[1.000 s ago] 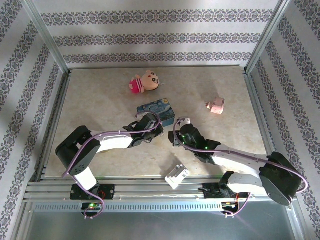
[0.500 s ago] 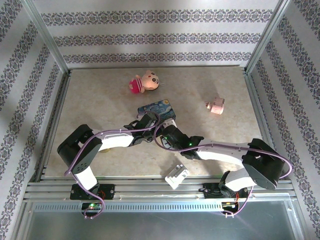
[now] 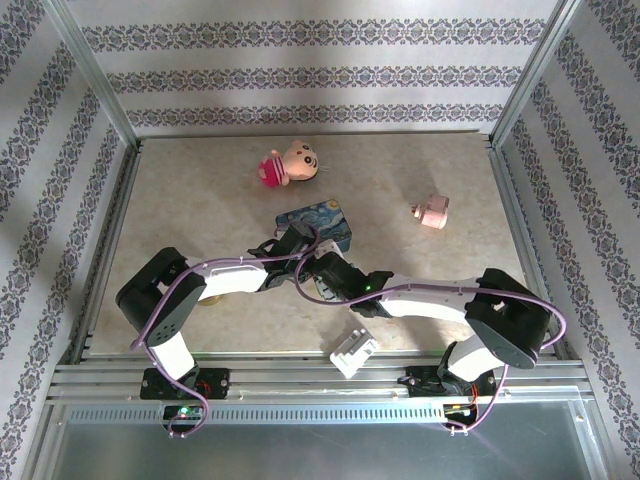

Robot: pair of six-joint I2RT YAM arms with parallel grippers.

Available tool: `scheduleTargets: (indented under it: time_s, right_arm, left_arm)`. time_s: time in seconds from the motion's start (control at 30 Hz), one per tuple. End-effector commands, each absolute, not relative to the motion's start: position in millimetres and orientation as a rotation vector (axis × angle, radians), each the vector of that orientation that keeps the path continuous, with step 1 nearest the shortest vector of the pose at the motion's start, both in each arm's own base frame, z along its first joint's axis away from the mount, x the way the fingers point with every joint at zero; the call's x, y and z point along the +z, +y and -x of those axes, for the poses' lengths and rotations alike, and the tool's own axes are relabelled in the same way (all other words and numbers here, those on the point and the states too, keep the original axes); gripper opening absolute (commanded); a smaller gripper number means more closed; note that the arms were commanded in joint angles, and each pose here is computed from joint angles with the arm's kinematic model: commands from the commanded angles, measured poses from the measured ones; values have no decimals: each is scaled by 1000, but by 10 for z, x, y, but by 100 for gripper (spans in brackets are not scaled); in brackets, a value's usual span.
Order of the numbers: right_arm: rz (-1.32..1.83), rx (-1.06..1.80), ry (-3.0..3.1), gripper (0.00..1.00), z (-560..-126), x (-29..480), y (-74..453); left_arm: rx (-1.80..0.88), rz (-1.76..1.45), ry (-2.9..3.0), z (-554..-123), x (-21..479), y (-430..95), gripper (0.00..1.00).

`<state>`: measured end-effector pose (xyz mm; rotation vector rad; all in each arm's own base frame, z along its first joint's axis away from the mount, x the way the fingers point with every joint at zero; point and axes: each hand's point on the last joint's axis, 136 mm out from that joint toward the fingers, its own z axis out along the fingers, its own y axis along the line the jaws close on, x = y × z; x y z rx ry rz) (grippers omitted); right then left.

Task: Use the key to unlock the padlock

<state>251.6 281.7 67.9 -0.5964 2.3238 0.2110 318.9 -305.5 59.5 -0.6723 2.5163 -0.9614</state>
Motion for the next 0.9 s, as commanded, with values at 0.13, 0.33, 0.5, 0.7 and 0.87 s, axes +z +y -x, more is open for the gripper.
scheduleTargets:
  time_s: [0.13, 0.33, 0.5, 0.7, 0.87]
  right_arm:
    - [586, 100, 2293, 34, -2639, 706, 2799]
    - [618, 42, 2288, 34, -2701, 621, 2823]
    - [627, 27, 2288, 30, -2728, 531, 2850]
    - [672, 63, 2268, 36, -2696, 438, 2889]
    - [687, 110, 2209, 35, -2621, 473, 2805]
  left_arm:
    - [-947, 754, 2540, -3197, 569, -3016, 0]
    - [-952, 748, 2546, -3193, 571, -3020, 0]
    - [-968, 738, 2555, -3179, 563, -3045, 0]
    - [-980, 742, 2554, -3180, 572, -3058, 0]
    - [-988, 742, 2552, -3171, 606, -3054, 0]
